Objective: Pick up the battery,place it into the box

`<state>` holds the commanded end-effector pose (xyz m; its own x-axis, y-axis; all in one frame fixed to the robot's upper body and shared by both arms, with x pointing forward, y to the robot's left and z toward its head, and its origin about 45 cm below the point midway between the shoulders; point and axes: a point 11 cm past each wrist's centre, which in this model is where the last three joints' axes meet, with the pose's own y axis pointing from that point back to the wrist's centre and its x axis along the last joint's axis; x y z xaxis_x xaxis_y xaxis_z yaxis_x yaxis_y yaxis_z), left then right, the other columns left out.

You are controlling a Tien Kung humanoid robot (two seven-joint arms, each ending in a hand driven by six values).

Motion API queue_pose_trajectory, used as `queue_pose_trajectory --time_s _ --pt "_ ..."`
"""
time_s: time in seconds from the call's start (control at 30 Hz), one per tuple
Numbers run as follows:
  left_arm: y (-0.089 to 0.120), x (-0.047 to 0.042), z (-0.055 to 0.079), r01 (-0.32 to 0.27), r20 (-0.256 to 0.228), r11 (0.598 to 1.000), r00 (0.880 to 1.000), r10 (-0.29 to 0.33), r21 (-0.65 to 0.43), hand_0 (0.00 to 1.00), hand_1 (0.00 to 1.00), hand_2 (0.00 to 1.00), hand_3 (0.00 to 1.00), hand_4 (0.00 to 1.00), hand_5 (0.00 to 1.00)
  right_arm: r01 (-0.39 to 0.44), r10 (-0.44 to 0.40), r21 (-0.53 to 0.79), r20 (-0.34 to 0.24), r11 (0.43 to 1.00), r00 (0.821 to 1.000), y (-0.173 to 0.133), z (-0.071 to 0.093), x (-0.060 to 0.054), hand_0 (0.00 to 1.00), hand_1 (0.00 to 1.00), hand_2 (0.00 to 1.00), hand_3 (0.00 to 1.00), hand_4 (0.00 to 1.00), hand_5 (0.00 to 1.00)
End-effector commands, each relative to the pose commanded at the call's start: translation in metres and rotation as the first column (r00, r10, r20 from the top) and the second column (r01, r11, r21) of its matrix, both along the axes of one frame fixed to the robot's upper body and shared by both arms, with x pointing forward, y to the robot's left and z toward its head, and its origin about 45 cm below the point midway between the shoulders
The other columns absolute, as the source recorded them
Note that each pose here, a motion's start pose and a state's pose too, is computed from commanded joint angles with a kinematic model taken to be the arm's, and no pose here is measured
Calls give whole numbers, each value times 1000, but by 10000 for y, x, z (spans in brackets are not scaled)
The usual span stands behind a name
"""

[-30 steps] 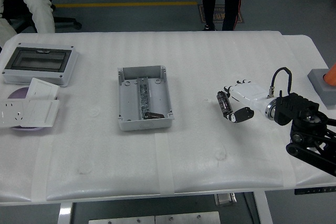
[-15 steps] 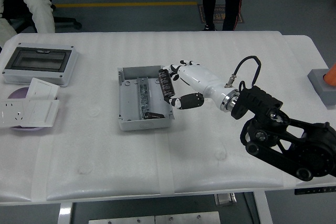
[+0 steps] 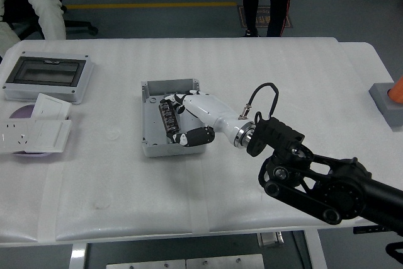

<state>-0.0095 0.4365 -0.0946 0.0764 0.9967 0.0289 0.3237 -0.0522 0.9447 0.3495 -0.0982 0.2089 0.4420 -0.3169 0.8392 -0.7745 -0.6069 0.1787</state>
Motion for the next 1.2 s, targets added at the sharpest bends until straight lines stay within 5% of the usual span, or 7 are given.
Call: queue_pose_trajectory --time_s 0.03,0.4,0.8,0.83,1.2 --pt "0 2 0 -1 0 1000 1000 1 0 333 577 490 437 2 2 3 -3 -1 0 1000 1000 -5 -1 12 964 676 705 783 614 360" --pt "-4 9 2 -1 -1 1000 1000 1 -4 328 574 480 424 2 2 37 -37 -25 -8 999 999 -44 -60 151 970 678 712 835 684 409" --pt "-10 8 4 1 -7 1000 1000 -1 -11 328 576 477 421 2 2 33 -33 -47 -8 998 999 -10 -88 183 985 679 714 853 753 461" --pt "-11 7 4 1 -8 1000 1000 -1 -12 327 573 471 415 2 2 33 -33 -49 -7 998 999 -12 -88 186 991 681 716 878 875 545" --pt "-5 11 10 1 -12 1000 1000 -2 -13 327 572 465 411 2 2 33 -34 -61 -2 998 999 -4 -114 195 998 684 721 886 954 600"
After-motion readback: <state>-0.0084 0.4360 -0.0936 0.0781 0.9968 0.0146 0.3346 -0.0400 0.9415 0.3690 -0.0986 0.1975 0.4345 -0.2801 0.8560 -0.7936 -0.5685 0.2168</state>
